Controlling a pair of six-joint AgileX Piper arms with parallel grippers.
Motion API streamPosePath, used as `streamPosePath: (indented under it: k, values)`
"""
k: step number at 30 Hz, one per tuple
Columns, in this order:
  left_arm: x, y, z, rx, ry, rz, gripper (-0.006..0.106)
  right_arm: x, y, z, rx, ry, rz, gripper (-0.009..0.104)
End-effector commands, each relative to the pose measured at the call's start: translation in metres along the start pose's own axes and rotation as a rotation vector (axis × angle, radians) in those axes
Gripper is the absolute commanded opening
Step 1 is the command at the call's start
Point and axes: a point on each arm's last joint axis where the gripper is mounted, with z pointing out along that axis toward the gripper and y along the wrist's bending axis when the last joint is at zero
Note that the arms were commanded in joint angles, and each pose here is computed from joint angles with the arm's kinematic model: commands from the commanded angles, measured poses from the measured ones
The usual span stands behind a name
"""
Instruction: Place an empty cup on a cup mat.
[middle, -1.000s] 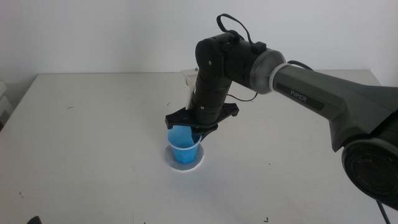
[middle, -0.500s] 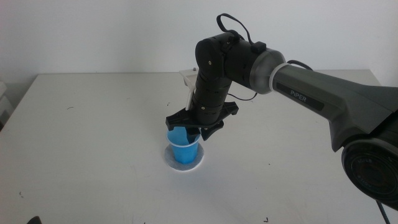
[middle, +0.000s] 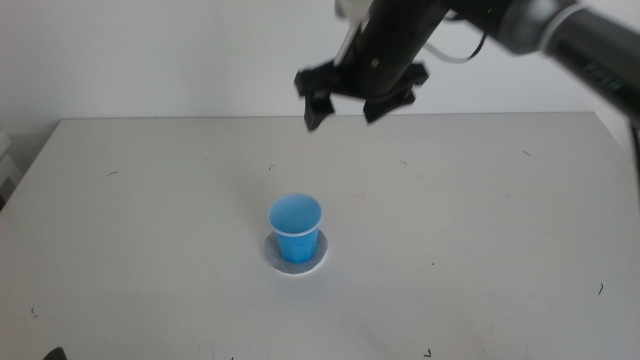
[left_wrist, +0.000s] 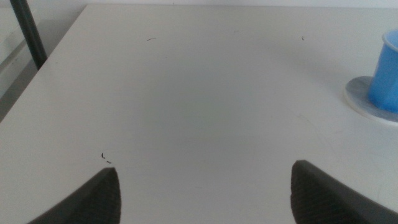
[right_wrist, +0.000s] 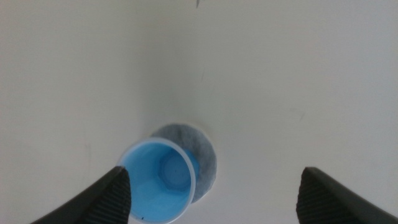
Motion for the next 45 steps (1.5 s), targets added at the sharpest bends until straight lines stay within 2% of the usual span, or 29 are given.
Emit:
streamPosePath:
  k: [1,5,9,15,19,24,27,33,37,45]
  values:
    - [-0.008,-0.001,-0.001,0.010,-0.075,-0.011,0.105,-0.001,0.002,-0.074,-0.015,-0.112,-0.042,0.069]
    - [-0.008,-0.001,-0.001,0.010,-0.075,-0.011,0.105,0.001,-0.011,-0.121,-0.033,-0.204,-0.036,0.069]
    - [-0.008,-0.001,-0.001,0.010,-0.075,-0.011,0.105,0.014,-0.035,-0.168,0.043,-0.283,-0.006,0.069]
    - [-0.008,-0.001,-0.001,0.010,-0.075,-0.011,0.105,0.072,-0.081,-0.221,0.153,-0.302,0.094,0.069]
    - [-0.008,-0.001,-0.001,0.010,-0.075,-0.011,0.105,0.120,-0.102,-0.246,0.261,-0.392,0.144,0.069]
    - [-0.008,-0.001,-0.001,0.010,-0.075,-0.011,0.105,0.181,-0.106,-0.252,0.308,-0.560,0.139,0.069]
    - [-0.008,-0.001,-0.001,0.010,-0.075,-0.011,0.105,0.210,-0.102,-0.246,0.286,-0.685,0.129,0.069]
    - [-0.008,-0.001,-0.001,0.010,-0.075,-0.011,0.105,0.264,-0.107,-0.209,0.295,-0.747,0.117,0.078]
    - [-0.008,-0.001,-0.001,0.010,-0.075,-0.011,0.105,0.296,-0.109,-0.190,0.305,-0.846,0.094,0.084]
    - [-0.008,-0.001,-0.001,0.010,-0.075,-0.011,0.105,0.349,-0.112,-0.168,0.363,-1.002,0.011,0.084]
